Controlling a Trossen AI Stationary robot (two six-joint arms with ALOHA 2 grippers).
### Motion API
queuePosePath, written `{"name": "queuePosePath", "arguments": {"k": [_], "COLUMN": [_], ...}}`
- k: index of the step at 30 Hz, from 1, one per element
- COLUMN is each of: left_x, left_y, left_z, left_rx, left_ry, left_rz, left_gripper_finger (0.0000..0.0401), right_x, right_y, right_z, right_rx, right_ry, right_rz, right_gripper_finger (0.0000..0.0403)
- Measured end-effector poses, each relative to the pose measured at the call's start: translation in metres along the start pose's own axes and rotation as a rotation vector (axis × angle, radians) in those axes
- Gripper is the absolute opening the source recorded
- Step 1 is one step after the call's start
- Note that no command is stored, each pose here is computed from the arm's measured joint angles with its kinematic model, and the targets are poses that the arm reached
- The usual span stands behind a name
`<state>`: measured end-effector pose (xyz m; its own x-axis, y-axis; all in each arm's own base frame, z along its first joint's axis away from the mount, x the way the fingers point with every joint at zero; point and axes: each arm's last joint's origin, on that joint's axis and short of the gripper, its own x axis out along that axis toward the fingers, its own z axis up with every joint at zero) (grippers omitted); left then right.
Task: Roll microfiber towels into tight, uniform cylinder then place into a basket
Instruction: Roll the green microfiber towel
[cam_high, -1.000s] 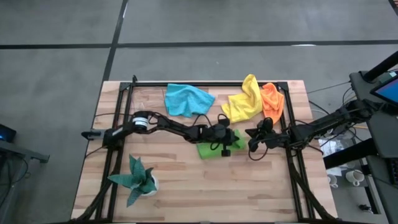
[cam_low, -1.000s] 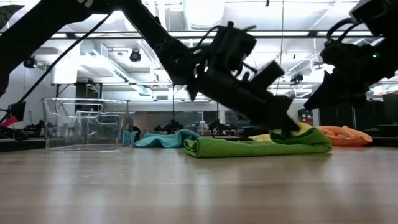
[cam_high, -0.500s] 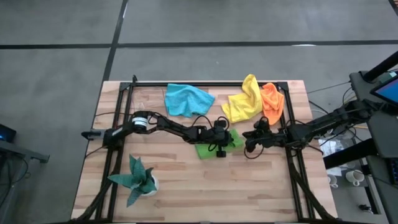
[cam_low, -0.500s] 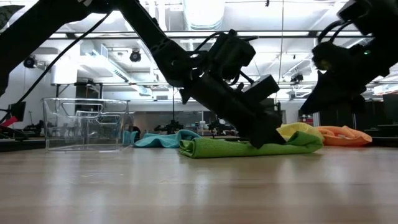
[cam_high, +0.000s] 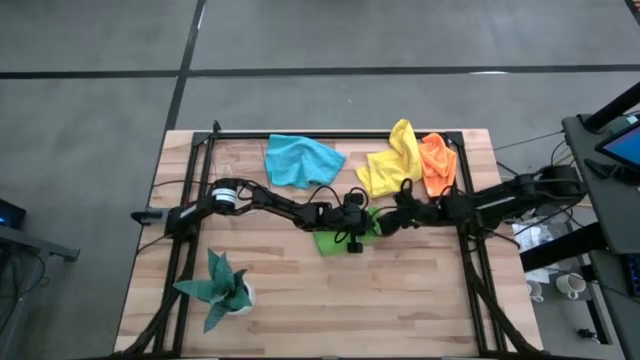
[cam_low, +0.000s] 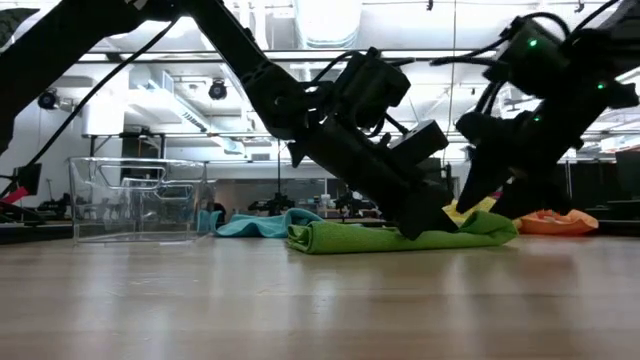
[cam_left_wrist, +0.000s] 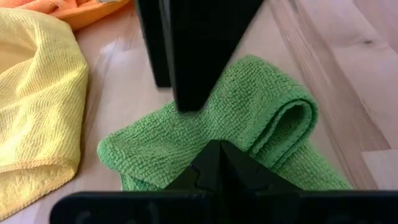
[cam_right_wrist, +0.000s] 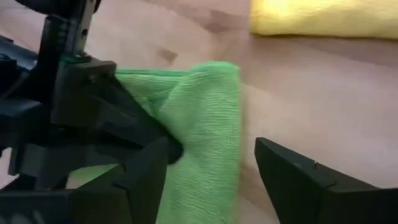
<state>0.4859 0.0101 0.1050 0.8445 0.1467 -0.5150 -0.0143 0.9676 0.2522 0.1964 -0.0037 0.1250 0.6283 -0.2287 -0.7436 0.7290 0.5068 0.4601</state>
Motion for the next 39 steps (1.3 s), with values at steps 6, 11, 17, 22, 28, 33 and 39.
{"name": "queuePosePath", "arguments": {"k": [6,11,17,22,28,33,39], "left_x": [0.000,0.000,0.000,0.000,0.000,0.002,0.008], "left_y": [0.000,0.000,0.000,0.000,0.002,0.002,-0.003], "left_z": [-0.001,-0.001,-0.001,0.000,0.002,0.002,-0.002], "left_rx": [0.000,0.000,-0.001,0.000,-0.005,-0.039,-0.143], "left_ry": [0.006,0.006,0.006,0.009,-0.016,-0.045,-0.077], "left_rz": [-0.001,-0.001,0.002,0.038,0.060,0.067,0.061], "left_gripper_finger": [0.0000,0.0000,0.0000,0.0000,0.0000,0.0000,0.0000], "right_x": [0.007,0.012,0.014,0.013,0.003,-0.005,-0.006], "right_y": [-0.002,-0.001,0.001,0.001,0.002,0.014,0.026], "right_z": [-0.004,-0.004,-0.005,-0.004,0.000,0.010,0.019], "right_rx": [0.036,0.055,0.050,0.014,-0.029,-0.097,-0.152], "right_ry": [0.046,0.040,0.049,0.058,0.105,0.144,0.190], "right_rz": [-0.005,0.002,-0.007,-0.009,-0.115,-0.237,-0.347], "right_gripper_finger": [0.0239,0.0211,0.0134,0.0039,0.0014,0.0013,0.0012]}}
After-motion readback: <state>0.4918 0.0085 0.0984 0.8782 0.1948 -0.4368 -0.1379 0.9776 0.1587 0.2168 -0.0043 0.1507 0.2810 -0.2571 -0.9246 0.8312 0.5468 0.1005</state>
